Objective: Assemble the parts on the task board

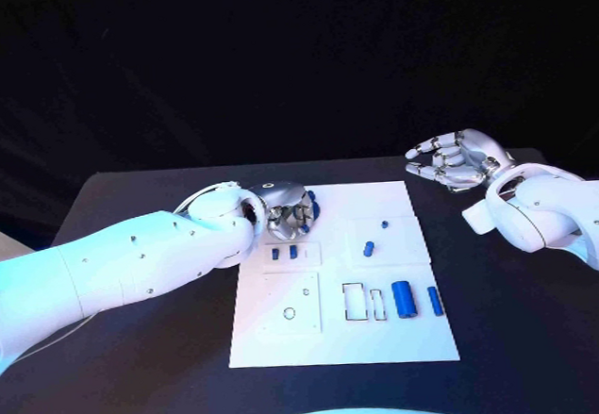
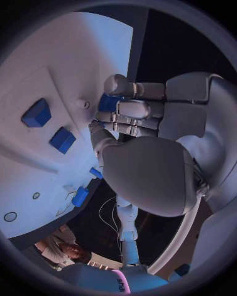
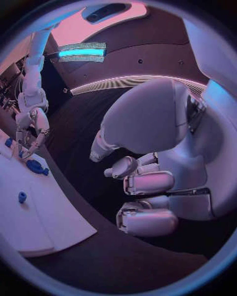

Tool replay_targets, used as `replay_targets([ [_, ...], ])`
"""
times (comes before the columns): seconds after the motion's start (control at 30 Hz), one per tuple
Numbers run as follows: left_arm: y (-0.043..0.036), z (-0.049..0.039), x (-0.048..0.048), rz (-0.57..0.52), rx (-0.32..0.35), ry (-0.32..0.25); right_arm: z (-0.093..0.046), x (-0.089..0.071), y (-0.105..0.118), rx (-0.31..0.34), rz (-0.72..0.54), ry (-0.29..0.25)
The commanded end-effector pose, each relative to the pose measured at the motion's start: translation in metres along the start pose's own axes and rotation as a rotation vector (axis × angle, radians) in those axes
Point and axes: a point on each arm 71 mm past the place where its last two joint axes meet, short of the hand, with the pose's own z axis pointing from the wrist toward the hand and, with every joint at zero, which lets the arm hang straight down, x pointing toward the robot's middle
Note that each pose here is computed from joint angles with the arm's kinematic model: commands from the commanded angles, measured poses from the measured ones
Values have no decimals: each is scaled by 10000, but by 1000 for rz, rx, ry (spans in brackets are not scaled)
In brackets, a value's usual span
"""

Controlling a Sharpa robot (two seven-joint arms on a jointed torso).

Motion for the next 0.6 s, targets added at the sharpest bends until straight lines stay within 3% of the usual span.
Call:
replay_targets([
  [0.03, -14, -32, -48, -28, 7, -41, -5, 11, 4, -6, -6, 16],
  [0.3, 60, -196, -161, -66, -14, -50, -17, -4, -5, -2, -11, 15],
  [0.6, 201, -285, -176, -63, -55, -18, -21, -11, -9, -1, -14, 15],
])
